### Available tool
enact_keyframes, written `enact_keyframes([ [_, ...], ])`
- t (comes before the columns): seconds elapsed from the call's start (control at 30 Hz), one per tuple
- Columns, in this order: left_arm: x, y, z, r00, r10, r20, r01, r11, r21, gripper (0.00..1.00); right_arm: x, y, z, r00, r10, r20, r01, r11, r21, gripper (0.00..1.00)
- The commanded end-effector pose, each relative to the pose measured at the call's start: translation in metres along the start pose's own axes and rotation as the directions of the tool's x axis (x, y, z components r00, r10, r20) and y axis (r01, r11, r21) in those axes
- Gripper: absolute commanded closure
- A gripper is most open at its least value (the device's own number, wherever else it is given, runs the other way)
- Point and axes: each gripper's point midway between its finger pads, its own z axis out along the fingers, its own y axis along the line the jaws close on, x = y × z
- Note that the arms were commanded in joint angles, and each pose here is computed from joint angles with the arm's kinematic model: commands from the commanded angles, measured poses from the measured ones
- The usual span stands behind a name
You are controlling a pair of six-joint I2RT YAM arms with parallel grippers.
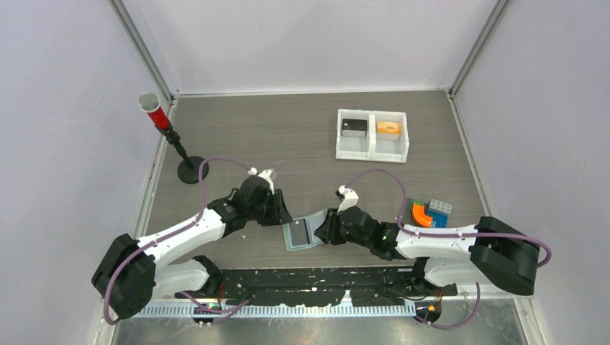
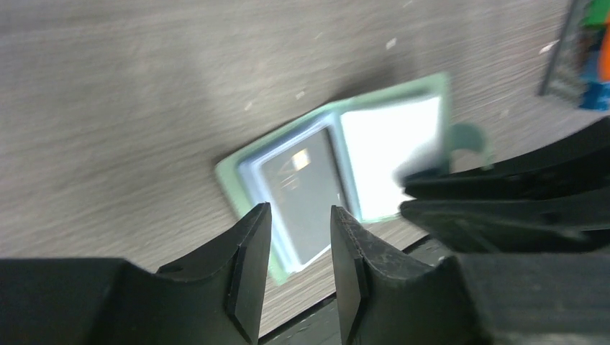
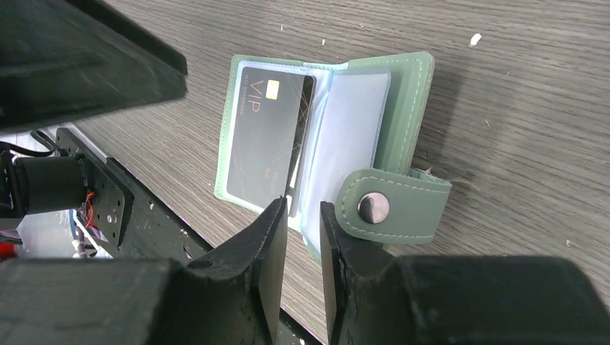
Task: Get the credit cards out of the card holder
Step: Remove the credit card from the card holder.
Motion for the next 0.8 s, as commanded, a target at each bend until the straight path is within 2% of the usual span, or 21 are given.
enact_keyframes([
  [0.0,0.016,0.016,0.001,1.0,-0.009,0.005,0.009,1.0,-0.013,0.61,-0.016,0.022,0.004,1.0,-0.021,0.023,0.023,0.998,-0.054,0.69],
  [0.27,0.025,0.0,0.007,0.998,-0.052,-0.02,0.054,0.993,0.104,0.62,-0.021,0.035,0.005,0.997,-0.07,-0.031,0.067,0.993,-0.1,0.67],
  [0.37,0.029,0.005,0.01,0.998,-0.056,-0.023,0.058,0.993,0.099,0.63,-0.015,0.024,0.01,0.995,-0.063,-0.075,0.057,0.995,-0.078,0.68],
  [0.47,0.037,0.011,0.011,0.997,-0.056,-0.046,0.059,0.995,0.079,0.64,-0.009,0.02,0.012,0.993,-0.035,-0.115,0.021,0.993,-0.118,0.68],
  [0.77,0.043,0.015,0.008,0.997,-0.052,-0.055,0.056,0.995,0.076,0.67,-0.006,0.003,0.016,0.986,-0.026,-0.163,0.004,0.991,-0.134,0.68],
])
